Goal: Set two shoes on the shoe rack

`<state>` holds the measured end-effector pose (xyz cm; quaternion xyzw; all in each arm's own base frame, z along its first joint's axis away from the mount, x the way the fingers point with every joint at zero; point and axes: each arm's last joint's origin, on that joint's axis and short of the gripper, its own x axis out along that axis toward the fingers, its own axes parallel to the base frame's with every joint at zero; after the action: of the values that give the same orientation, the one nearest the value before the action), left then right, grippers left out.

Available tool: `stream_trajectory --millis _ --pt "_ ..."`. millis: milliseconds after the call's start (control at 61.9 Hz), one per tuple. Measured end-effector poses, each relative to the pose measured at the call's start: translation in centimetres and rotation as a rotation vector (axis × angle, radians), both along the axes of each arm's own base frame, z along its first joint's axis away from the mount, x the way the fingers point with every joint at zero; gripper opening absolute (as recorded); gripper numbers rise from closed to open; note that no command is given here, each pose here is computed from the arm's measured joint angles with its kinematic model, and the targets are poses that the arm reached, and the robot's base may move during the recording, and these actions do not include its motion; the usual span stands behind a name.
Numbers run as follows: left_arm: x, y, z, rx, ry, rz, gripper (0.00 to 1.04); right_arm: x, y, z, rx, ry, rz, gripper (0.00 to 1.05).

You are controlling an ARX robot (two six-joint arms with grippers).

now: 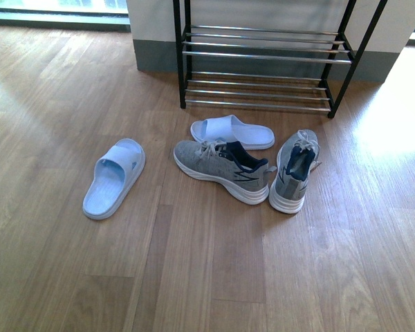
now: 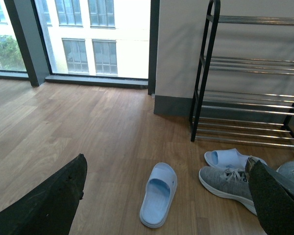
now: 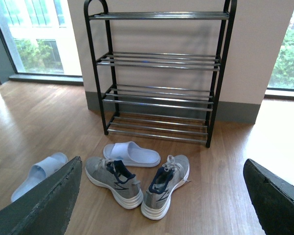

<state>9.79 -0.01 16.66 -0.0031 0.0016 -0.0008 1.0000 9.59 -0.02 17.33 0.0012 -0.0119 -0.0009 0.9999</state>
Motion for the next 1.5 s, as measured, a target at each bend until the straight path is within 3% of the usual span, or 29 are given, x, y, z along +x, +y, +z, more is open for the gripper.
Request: stream_trajectory --millis 1504 --pt "0.00 0.00 0.00 0.000 0.000 0.000 0.95 0.00 0.00 0.00 0.000 0.000 0.000 0.95"
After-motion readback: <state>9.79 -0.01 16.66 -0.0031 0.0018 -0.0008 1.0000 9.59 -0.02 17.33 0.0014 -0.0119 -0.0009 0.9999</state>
